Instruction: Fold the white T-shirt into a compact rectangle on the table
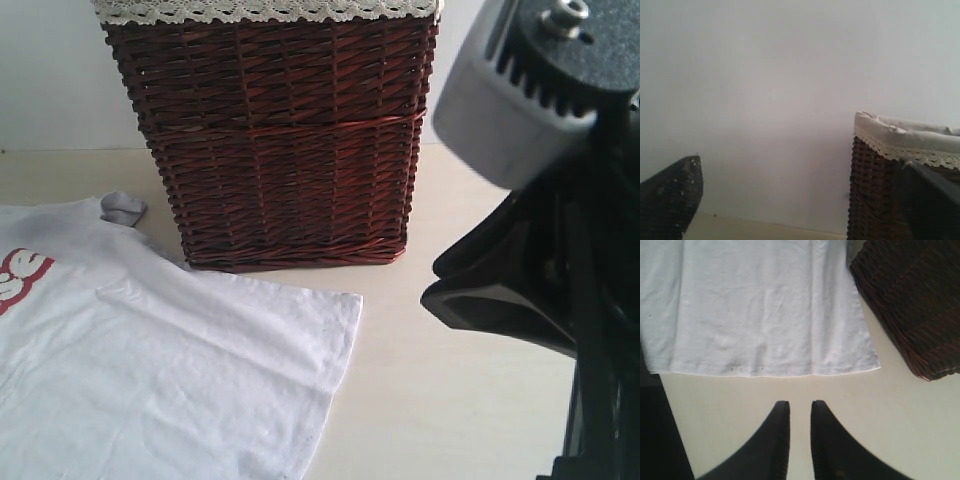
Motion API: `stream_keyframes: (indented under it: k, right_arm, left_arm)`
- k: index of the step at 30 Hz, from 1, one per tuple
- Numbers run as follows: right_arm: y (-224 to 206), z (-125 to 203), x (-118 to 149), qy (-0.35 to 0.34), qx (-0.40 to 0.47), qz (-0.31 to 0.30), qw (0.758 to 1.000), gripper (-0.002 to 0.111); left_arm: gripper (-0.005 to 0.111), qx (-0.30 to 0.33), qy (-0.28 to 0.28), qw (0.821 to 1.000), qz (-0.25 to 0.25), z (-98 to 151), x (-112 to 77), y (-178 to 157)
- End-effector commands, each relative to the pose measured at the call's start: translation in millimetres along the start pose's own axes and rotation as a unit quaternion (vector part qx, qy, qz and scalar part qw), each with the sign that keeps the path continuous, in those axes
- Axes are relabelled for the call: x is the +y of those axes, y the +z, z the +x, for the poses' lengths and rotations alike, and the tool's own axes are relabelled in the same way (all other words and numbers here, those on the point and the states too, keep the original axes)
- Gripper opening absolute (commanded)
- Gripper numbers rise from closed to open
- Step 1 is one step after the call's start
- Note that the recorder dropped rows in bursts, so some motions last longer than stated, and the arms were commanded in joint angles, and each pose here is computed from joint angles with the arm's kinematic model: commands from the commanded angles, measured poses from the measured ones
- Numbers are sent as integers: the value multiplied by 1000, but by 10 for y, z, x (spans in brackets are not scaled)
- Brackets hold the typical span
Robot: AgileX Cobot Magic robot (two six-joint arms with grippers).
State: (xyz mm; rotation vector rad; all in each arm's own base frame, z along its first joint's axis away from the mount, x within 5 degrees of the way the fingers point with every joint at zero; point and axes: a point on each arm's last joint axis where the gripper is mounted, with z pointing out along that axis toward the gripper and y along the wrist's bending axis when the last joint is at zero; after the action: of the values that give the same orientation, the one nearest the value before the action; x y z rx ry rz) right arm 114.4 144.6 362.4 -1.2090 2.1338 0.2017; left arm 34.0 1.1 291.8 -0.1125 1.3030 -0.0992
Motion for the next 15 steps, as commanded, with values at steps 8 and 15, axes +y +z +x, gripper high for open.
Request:
stream_keyframes:
  k: [8, 15]
  right_arm:
    - [10, -1, -3, 2, -4, 1, 1000, 17]
    - [10, -1, -3, 2, -4, 1, 1000, 17]
  left_arm:
    - [105, 61, 2, 998, 4, 713, 87, 20]
    - [105, 117, 4, 993, -9, 860, 117, -2]
